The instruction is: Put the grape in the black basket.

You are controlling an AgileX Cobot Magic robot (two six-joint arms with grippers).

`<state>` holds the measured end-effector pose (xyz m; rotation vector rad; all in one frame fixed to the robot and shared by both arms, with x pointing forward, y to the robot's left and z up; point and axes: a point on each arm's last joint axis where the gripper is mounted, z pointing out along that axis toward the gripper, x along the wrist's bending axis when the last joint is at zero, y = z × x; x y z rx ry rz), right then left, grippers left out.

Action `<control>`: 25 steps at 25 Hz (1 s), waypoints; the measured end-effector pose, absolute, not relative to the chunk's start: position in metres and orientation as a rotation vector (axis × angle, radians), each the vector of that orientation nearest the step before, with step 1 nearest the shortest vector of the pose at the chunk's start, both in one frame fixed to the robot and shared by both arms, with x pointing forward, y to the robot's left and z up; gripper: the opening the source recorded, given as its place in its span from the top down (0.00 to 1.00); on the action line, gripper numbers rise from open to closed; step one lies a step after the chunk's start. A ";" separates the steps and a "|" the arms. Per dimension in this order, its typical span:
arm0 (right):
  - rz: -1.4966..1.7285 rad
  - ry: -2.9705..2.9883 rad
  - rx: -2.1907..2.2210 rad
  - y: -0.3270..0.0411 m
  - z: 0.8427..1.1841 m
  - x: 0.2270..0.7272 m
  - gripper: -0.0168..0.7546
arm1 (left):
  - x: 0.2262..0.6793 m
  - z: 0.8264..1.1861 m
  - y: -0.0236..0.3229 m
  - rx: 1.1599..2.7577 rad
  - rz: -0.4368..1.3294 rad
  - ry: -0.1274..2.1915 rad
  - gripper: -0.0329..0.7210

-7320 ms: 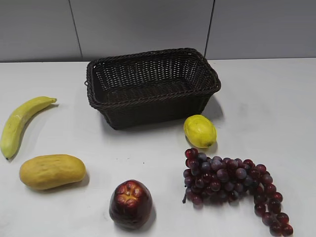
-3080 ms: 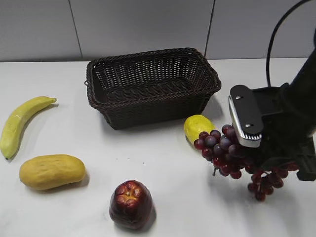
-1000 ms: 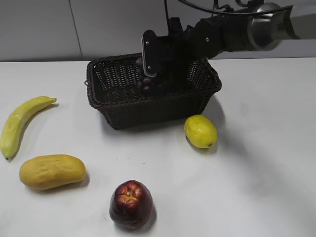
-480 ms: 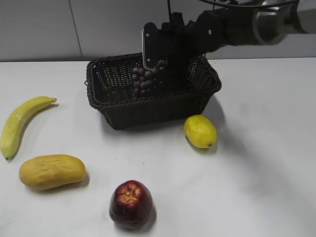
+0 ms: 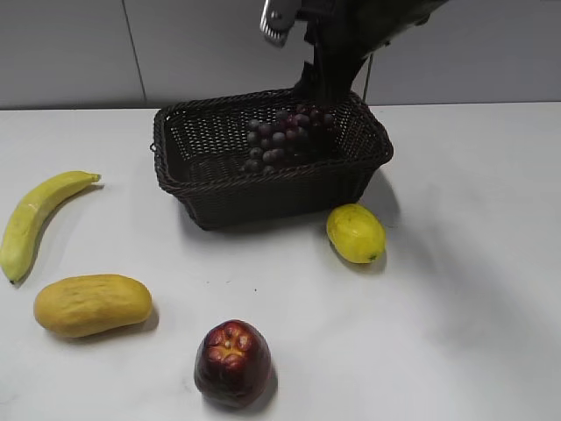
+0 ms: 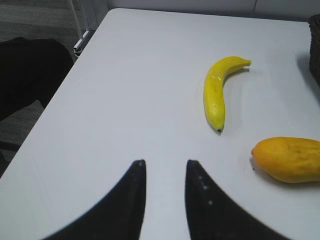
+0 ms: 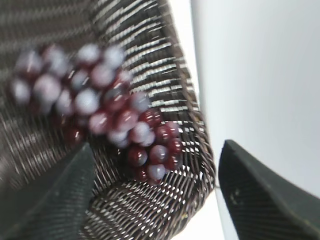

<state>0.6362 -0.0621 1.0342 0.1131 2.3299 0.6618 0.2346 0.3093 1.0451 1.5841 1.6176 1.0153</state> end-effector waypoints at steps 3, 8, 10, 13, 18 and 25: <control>0.803 2.269 0.403 -0.077 1.065 0.633 0.22 | 0.235 1.045 0.309 1.584 1.015 1.618 0.67; 0.944 2.119 0.829 -0.127 1.105 0.636 0.22 | 0.235 1.045 0.309 1.584 1.015 1.618 0.67; 0.975 2.041 0.990 -0.154 1.118 0.638 0.23 | 0.235 1.045 0.309 1.584 1.015 1.618 0.67; 0.962 1.987 1.206 -0.189 1.127 0.641 0.23 | 0.235 1.045 0.309 1.584 1.015 1.618 0.67; 0.814 2.000 1.537 -0.244 1.118 0.639 0.23 | 0.235 1.045 0.309 1.584 1.015 1.618 0.67; 0.483 2.189 1.803 -0.275 1.102 0.615 0.23 | 0.235 1.045 0.309 1.584 1.015 1.618 0.67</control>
